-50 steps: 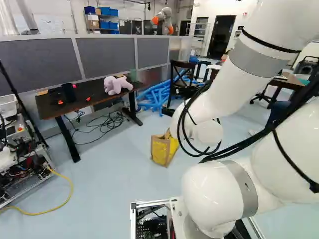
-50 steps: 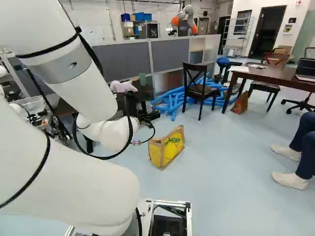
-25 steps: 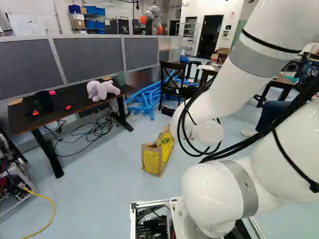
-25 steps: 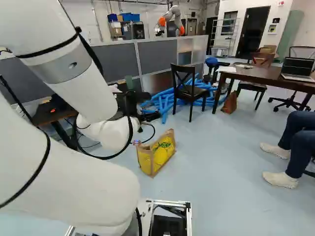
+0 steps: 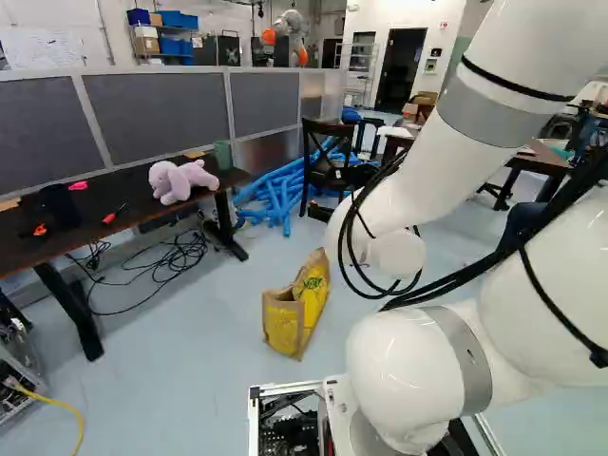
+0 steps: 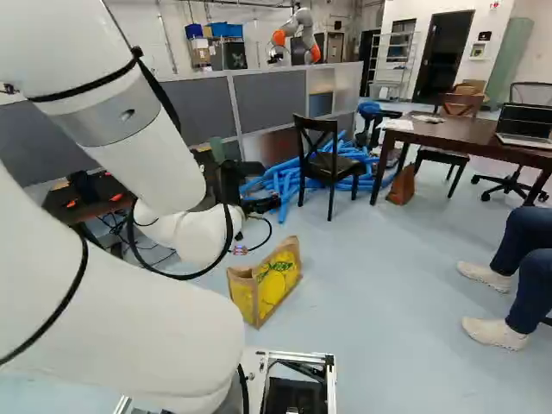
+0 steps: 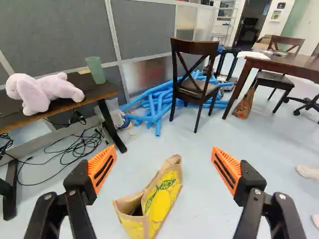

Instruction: Pick up the bag on the ground and place it on the table

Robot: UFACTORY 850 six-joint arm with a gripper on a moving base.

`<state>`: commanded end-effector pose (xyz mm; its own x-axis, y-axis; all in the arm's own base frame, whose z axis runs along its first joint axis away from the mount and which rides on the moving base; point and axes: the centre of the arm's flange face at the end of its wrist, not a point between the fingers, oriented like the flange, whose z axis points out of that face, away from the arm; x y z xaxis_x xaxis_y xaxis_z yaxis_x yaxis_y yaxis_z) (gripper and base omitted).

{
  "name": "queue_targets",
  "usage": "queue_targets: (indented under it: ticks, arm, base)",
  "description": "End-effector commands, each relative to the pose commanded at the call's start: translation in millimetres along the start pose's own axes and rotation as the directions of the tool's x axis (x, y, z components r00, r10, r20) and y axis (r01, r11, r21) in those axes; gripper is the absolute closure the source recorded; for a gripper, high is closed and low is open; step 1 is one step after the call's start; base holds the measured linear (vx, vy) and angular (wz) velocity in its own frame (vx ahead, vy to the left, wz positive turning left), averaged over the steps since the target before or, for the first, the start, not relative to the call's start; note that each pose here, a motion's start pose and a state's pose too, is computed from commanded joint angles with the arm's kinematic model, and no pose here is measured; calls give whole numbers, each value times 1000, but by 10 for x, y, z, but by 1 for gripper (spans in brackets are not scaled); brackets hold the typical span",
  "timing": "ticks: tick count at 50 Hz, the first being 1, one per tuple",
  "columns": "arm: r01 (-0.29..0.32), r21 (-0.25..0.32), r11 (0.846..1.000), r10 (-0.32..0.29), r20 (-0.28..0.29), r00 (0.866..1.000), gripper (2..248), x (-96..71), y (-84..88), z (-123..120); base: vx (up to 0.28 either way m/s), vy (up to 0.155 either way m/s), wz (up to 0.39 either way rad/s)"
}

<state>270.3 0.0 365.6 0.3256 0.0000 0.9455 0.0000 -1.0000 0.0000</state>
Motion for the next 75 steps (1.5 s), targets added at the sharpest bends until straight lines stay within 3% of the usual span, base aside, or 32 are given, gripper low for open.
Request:
queue_targets:
  ticks: [36,61,75]
  arm:
    - [0,0,1000,0,0,1000,3,0,0,0]
    - [-2,-5,1000,2,17,1000,3,153,17,323]
    - [-2,-5,1000,2,66,998,3,187,16,627]
  base:
    - [177,-52,-5]
    - [7,-1,-2]
    - [0,0,0]
